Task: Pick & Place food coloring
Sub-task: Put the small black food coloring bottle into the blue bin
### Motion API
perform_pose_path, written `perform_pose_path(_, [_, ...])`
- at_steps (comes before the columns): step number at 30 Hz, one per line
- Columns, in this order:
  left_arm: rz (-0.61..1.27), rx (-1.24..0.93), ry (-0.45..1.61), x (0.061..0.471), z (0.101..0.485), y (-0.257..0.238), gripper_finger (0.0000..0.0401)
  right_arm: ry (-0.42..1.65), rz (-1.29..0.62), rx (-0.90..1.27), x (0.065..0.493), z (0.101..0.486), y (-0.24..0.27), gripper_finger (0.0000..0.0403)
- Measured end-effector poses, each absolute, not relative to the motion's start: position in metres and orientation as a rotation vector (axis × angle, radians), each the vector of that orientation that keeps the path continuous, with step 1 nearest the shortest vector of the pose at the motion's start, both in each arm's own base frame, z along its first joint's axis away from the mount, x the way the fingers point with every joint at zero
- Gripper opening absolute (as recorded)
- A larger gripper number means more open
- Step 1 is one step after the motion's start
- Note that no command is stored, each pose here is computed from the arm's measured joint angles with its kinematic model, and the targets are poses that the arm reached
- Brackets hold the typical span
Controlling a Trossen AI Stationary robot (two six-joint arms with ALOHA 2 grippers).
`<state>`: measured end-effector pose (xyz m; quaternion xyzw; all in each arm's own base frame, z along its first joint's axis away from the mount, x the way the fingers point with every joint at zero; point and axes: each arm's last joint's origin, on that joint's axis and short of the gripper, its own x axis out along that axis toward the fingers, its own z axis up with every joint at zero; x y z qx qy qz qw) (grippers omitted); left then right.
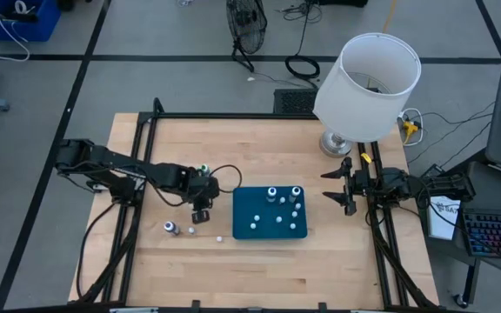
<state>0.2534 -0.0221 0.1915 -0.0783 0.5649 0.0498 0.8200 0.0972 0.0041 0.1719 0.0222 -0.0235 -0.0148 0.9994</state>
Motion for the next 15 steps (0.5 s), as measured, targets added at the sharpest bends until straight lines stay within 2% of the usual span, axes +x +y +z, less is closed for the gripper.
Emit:
perform_pose_path(8, [0.017,0.0,1.014,0.297,0.262,-0.041,0.0067,-0.047,-0.03,0.044,0.097,0.172,0.004,0.0263])
perform_pose_path(11, [0.004,0.07,1.067,0.317,0.259,-0.042,0.0067,-0.046,-0.029,0.044,0.097,0.172,0.004,0.0263])
perform_pose_path(15, [-0.079,0.134,1.155,0.348,0.232,-0.046,0.0067,-0.046,-0.03,0.044,0.097,0.172,0.004,0.0263])
